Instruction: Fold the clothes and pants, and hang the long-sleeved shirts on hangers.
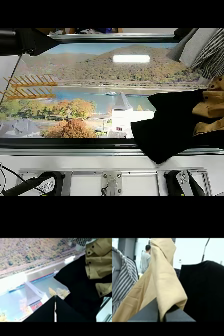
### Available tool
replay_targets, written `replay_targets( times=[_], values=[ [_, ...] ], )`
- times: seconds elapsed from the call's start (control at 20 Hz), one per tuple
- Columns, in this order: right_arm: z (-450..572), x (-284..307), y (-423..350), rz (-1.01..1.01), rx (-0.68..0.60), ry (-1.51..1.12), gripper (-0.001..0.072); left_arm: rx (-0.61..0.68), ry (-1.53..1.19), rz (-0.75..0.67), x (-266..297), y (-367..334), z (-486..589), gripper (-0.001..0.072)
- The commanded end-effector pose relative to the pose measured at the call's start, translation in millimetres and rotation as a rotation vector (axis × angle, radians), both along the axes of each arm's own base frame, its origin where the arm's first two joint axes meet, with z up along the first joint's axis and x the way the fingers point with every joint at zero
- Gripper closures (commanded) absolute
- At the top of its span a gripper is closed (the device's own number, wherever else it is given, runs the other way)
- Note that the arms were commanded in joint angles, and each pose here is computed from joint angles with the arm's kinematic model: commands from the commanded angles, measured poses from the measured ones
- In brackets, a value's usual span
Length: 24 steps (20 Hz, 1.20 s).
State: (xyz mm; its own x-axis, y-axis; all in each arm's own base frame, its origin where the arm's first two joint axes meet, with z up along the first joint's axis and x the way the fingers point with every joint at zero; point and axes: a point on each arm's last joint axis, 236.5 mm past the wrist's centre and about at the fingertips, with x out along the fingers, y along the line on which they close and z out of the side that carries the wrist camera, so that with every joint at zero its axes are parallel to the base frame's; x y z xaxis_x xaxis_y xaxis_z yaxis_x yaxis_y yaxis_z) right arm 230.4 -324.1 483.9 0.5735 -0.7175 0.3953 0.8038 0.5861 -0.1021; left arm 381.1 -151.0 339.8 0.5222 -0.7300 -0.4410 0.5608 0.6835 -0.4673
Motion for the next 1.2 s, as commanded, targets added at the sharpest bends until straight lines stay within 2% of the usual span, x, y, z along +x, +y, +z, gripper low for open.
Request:
replay_targets(
  times=[0.0,0.3,1.15],
  values=[
    [7.2,4.3,-15.2,-0.017,-0.005,-0.013,0.07,0.005,0.003,-0.012,-1.9,-4.7,-1.4,0.0693],
    [14.9,-6.8,-18.4,-0.058,-0.019,-0.046,0.07,0.003,0.002,-0.058,-7.9,-22.8,-1.7,0.0693],
    [16.3,-18.1,-29.8,-0.106,-0.008,-0.101,0.07,0.014,0.02,-0.075,-13.0,-23.5,-5.6,0.0693]
  ],
)
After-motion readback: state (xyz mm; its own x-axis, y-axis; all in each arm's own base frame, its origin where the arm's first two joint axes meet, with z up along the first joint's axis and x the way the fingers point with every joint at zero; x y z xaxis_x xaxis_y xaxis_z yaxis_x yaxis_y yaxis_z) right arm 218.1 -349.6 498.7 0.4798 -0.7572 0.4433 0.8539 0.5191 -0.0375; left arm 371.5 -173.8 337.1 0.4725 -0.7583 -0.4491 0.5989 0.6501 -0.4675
